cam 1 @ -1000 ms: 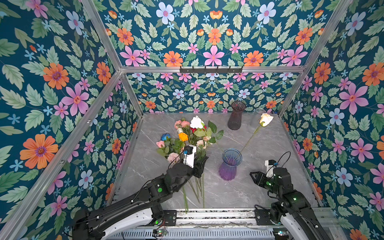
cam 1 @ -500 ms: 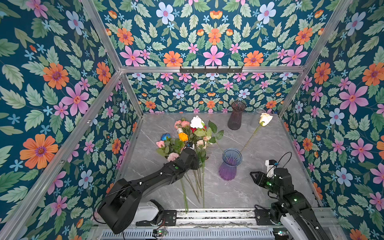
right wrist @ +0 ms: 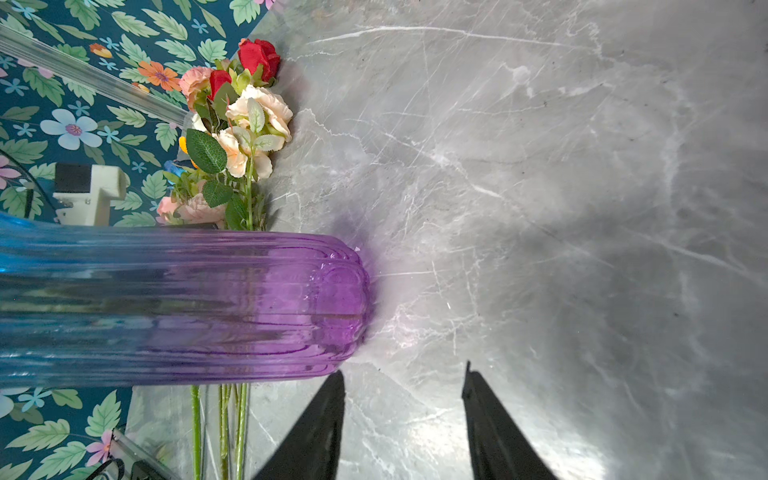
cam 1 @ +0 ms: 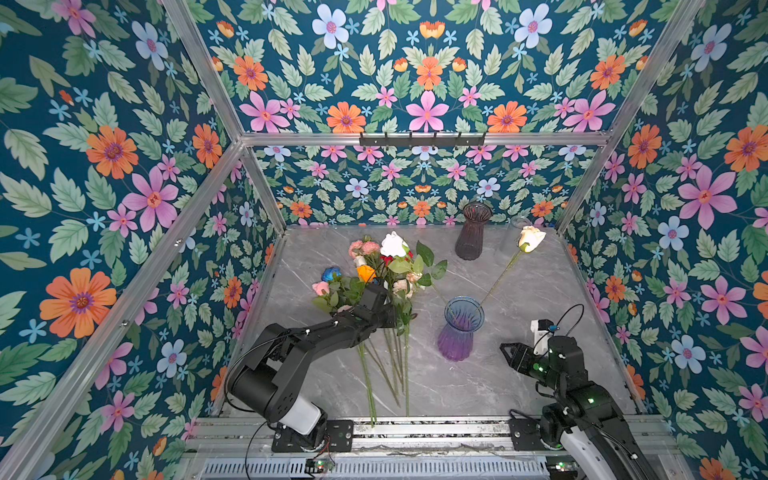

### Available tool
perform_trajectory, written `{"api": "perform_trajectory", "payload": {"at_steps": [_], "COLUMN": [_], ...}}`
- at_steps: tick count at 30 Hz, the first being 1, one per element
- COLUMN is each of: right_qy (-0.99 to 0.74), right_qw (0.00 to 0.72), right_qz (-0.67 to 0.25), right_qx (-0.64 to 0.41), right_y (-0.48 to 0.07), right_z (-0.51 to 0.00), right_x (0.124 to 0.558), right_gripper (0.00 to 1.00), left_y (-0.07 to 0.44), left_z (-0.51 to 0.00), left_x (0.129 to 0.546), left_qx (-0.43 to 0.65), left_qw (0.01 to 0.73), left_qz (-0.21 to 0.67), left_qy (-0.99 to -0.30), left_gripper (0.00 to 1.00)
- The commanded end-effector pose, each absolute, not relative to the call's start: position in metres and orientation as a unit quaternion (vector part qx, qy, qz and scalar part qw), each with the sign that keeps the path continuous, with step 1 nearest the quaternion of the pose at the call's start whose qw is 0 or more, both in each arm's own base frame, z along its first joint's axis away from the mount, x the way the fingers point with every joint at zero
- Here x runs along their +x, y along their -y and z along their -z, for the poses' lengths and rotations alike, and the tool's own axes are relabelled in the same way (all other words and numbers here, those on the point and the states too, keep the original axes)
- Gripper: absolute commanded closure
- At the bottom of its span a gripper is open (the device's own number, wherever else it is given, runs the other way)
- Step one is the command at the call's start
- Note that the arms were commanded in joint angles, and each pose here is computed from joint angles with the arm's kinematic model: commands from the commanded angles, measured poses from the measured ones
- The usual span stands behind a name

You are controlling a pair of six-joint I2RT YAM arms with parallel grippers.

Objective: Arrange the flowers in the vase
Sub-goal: 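Draw the left gripper back down to the stems of the bunch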

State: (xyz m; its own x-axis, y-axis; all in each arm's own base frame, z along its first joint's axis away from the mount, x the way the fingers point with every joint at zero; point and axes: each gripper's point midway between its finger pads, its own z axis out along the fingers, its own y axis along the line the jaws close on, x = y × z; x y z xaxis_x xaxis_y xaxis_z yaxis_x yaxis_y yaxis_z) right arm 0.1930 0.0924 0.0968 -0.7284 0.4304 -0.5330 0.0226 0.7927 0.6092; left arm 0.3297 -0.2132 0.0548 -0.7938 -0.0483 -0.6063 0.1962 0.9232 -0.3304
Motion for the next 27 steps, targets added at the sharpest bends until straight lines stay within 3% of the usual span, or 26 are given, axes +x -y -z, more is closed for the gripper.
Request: {"api": "perform_trajectory", "payload": {"at_steps": [1, 27], "right_qy": [-0.877, -0.877], "right_qw": [0.355, 0.356], "right_qz": [-0.299, -0.298], "right_qx": [0.123, 0.124], "right_y": [-0.094, -0.093], "right_z": [-0.102, -0.102], "right_x": [0.196, 0.195], "right_gripper": [0.52, 0.52], "left_y": [0.213, 0.2], "left_z": [-0.051, -0.046], "left_x": [0.333, 0.332], "left_qx": [0.036, 0.012], "left_qw": [0.311, 0.307], "left_qz": [0.189, 0.17], "left_qy": [-0.931, -0.936], "left_gripper": [0.77, 0.77]}}
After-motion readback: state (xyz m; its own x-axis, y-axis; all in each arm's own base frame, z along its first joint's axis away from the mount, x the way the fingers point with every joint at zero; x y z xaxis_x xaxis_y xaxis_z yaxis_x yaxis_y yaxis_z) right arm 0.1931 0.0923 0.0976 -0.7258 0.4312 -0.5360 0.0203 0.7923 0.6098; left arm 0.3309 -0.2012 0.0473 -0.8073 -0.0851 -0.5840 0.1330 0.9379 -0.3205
